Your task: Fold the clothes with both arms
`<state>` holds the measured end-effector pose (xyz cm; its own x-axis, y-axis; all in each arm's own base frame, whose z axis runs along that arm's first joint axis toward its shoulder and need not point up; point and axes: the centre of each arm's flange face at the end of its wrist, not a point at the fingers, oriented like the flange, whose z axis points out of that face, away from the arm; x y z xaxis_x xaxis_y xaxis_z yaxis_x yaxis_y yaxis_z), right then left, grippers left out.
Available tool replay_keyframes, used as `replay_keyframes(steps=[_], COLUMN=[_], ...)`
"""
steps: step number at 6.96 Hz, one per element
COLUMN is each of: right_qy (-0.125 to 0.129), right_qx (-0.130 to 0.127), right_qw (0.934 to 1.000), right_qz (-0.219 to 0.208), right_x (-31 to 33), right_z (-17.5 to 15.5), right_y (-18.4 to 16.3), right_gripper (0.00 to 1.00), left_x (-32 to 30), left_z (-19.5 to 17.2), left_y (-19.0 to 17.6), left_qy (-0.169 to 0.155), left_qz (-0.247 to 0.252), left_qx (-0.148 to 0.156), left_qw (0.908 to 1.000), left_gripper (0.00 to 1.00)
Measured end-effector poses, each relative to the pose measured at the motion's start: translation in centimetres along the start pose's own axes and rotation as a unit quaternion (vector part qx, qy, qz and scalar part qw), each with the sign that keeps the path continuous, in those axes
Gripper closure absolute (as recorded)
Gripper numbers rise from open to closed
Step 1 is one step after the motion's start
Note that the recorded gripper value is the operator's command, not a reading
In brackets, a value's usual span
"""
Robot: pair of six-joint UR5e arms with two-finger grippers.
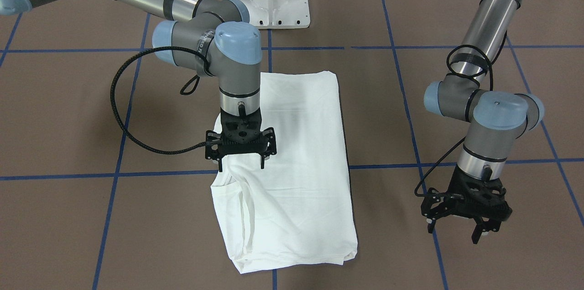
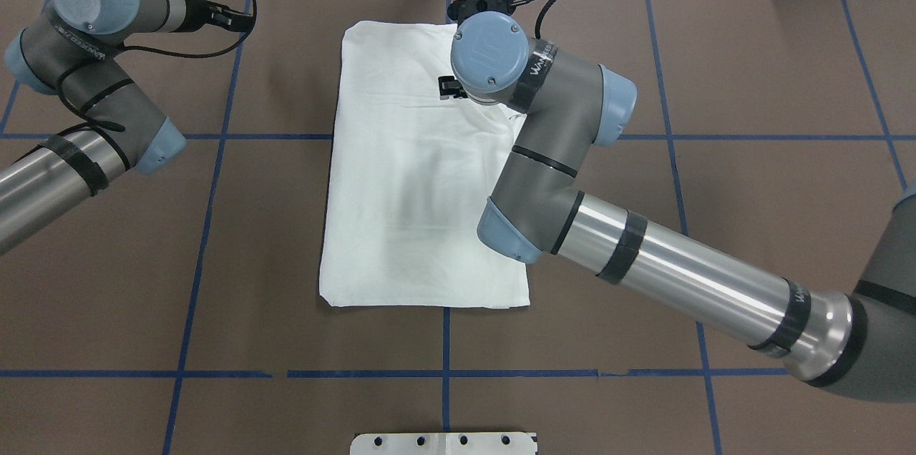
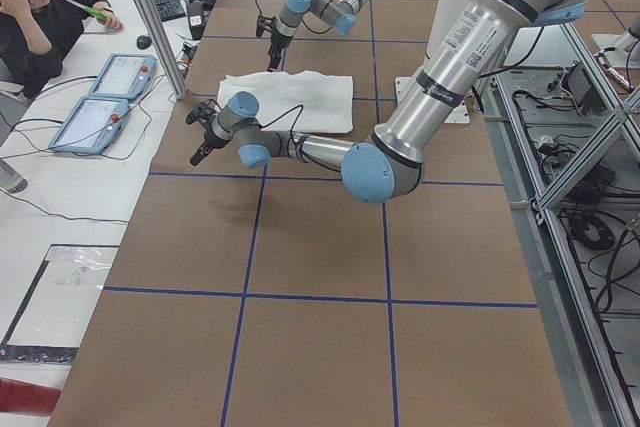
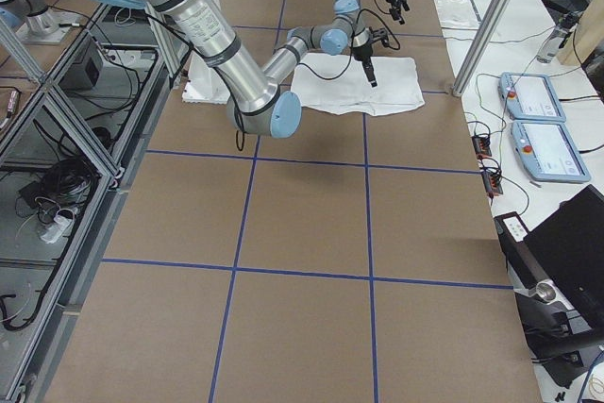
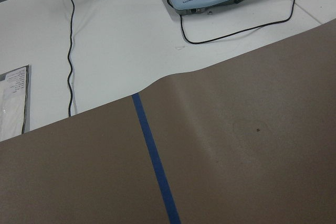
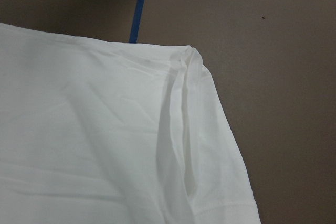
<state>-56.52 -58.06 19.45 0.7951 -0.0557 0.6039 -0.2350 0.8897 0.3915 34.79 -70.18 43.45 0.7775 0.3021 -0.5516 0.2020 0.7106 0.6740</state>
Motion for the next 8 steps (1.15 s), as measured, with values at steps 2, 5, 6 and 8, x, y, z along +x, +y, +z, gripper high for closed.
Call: replay_keyframes(steps=[2,5,6,8], right_qy=[0.024,0.062,0.083,0.137], right_qx=[0.006,-0.008,-0.015,-0.034], right_qw=[0.9997,0.9978,0.9960,0.9885], right_qz=[-0.003,-0.022,-0.029,-0.054], right_x=[0.3,2.1,2.8,5.3], right_z=[4.3,7.7,8.4,9.6], right_y=[-1.5,-0.5,-0.1,-0.4], right_gripper=[0.00,0.00,0.00,0.00], left_x=[-0.1,-0.2,-0.1,0.0], left_z=[0.1,0.2,0.2,0.1], left_y=[0.1,0.2,0.2,0.1], left_qy=[-0.001,-0.001,-0.001,0.000], left_qz=[0.000,-0.001,-0.001,-0.002], left_qx=[-0.002,-0.003,-0.003,-0.001], left_qw=[1.0000,1.0000,1.0000,1.0000], left_gripper=[0.00,0.00,0.00,0.00])
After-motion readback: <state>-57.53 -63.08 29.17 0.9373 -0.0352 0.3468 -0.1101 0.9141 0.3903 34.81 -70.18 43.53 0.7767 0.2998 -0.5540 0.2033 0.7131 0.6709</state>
